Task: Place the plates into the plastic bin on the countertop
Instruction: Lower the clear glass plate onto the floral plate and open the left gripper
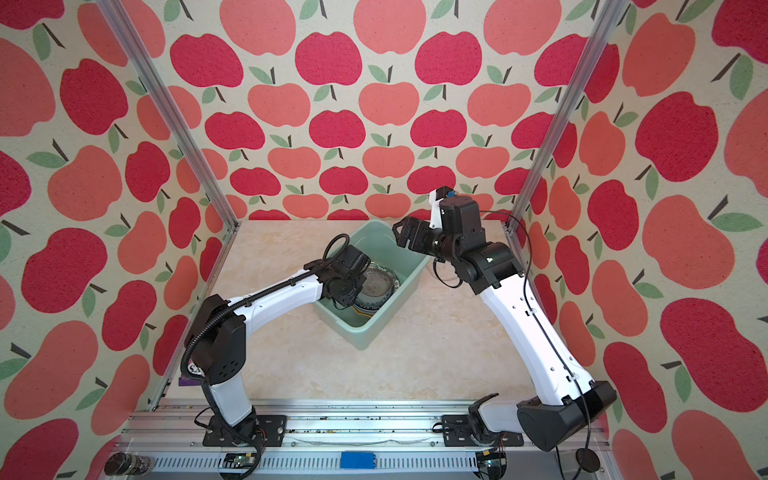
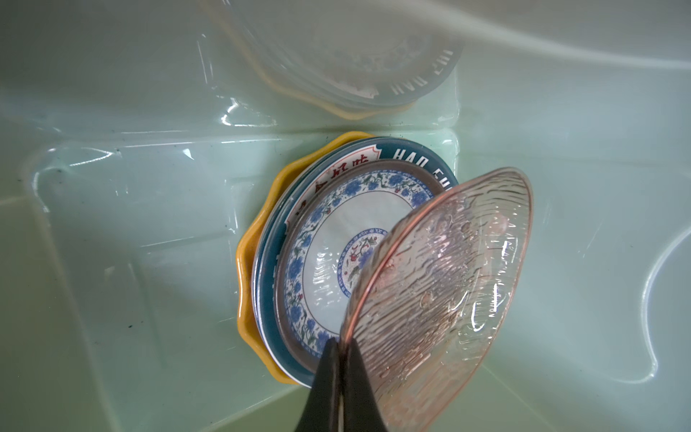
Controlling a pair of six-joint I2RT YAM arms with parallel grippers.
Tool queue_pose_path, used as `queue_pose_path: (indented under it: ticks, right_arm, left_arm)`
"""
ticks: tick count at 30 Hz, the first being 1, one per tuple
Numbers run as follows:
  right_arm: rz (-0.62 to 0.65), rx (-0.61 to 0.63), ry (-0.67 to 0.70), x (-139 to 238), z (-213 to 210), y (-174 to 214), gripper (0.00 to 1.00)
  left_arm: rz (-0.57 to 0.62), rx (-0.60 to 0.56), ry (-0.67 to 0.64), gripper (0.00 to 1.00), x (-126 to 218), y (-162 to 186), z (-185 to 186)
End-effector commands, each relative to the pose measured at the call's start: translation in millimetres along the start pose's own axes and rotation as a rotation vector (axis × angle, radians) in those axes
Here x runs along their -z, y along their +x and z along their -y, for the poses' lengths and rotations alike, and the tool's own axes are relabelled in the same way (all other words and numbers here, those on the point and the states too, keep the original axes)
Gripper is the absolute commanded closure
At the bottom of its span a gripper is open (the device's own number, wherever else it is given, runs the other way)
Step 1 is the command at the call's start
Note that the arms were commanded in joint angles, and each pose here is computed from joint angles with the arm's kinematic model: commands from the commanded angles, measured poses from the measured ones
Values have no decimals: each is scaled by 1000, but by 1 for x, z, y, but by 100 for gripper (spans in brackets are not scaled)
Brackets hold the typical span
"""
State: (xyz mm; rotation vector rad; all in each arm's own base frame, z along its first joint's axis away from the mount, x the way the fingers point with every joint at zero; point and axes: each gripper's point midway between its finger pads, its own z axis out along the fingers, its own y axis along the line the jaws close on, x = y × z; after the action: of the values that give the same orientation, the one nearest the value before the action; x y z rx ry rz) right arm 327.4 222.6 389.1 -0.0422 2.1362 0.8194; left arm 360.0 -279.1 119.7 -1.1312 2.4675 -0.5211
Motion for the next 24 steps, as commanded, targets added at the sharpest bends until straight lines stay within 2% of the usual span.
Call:
queue_pose_path:
  ticks: [1,12,24]
  right_arm:
    - [-5,0,-1,7,1,2,10]
    - [-4,1,2,9,3,4,10]
    - [-2,-1,2,12,3,3,10]
  left_arm:
    - [-22,16,-62,100,-14,8,-17]
    - [-34,44,-141,100,-26,15,-38]
    - [-52,40,-161,90,-33,19,-44]
